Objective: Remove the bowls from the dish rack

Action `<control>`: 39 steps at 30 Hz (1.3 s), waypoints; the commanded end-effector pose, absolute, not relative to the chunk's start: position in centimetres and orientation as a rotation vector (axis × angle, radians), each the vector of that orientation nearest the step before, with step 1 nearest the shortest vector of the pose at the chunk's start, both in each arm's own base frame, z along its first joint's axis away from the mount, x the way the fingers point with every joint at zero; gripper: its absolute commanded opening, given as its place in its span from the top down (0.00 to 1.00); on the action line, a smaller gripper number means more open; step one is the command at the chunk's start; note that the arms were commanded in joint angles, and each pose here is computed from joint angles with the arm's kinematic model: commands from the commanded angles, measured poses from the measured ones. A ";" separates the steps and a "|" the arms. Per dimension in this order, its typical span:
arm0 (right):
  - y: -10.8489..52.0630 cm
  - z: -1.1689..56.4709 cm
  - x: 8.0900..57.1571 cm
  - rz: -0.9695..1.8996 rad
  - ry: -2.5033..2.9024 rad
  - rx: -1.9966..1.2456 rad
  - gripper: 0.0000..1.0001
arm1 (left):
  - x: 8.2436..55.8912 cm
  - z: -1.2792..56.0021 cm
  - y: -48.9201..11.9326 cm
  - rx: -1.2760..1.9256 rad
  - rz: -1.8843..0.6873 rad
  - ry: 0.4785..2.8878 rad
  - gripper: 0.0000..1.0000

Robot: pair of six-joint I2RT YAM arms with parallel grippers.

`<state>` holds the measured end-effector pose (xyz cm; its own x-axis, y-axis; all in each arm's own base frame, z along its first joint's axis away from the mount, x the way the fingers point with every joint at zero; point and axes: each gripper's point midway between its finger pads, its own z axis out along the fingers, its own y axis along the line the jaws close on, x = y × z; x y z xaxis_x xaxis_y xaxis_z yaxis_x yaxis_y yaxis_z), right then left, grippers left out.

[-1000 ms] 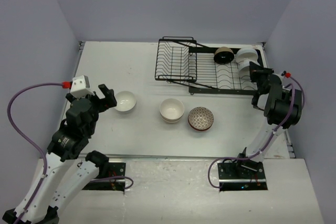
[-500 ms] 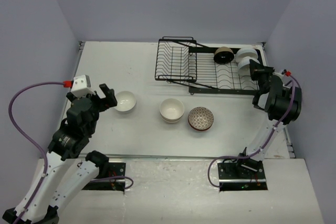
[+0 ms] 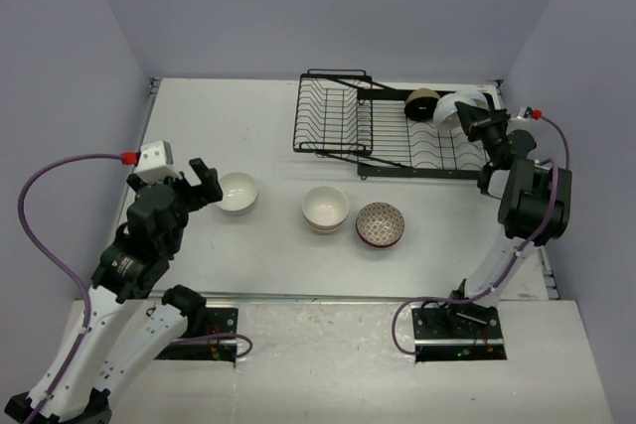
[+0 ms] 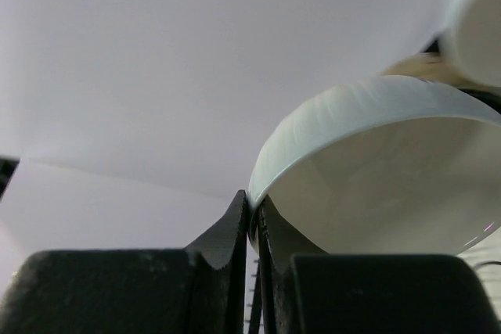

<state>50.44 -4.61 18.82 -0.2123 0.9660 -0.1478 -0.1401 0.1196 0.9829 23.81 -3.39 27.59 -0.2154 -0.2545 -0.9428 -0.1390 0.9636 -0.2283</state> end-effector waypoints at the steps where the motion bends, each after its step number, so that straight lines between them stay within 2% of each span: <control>1: 2.0 32.1 45.9 1.350 1.189 0.285 1.00 | 24.3 28.3 -3.6 -0.289 -0.120 1.769 0.00; 6: 9.6 35.8 43.1 1.197 1.347 0.000 1.00 | 24.0 31.3 -4.3 -0.284 -0.184 1.756 0.00; 7: 12.6 36.8 42.4 1.101 1.341 -0.160 1.00 | 23.9 32.2 -4.9 -0.279 -0.228 1.752 0.00; 9: 15.9 36.6 40.3 1.006 1.461 -0.257 1.00 | 24.1 34.9 -6.2 -0.252 -0.304 1.742 0.00; 10: 19.6 36.6 38.3 0.989 1.486 -0.372 1.00 | 24.2 35.8 -6.7 -0.238 -0.331 1.742 0.00; 11: 19.9 36.4 37.3 0.803 1.529 -0.464 1.00 | 25.0 35.7 -7.6 -0.218 -0.335 1.783 0.00; 13: 23.7 35.6 33.7 0.654 1.485 -0.739 1.00 | 25.2 38.6 -9.7 -0.131 -0.436 1.774 0.00; 15: 24.6 33.0 30.2 0.552 1.546 -0.900 1.00 | 26.5 38.3 -12.3 -0.044 -0.489 1.855 0.00; 16: 26.6 31.6 27.3 0.539 1.516 -1.050 1.00 | 26.0 40.0 -14.2 0.051 -0.588 1.845 0.00; 19: 27.5 28.1 22.2 0.479 1.574 -1.235 1.00 | 25.7 40.2 -17.9 0.188 -0.767 1.877 0.00; 24: 29.4 26.8 17.3 0.387 1.579 -1.414 1.00 | 23.9 37.8 -21.6 0.365 -0.948 1.935 0.00; 28: 30.0 25.1 16.8 0.247 1.663 -1.491 1.00 | 25.0 33.5 -22.0 0.383 -0.836 2.084 0.00; 32: 30.8 25.2 16.5 0.236 1.647 -1.525 1.00 | 24.3 29.8 -22.9 0.447 -0.711 2.209 0.00; 39: 31.4 26.8 17.5 0.180 1.600 -1.515 1.00 | 23.4 26.0 -24.2 0.510 -0.565 2.297 0.02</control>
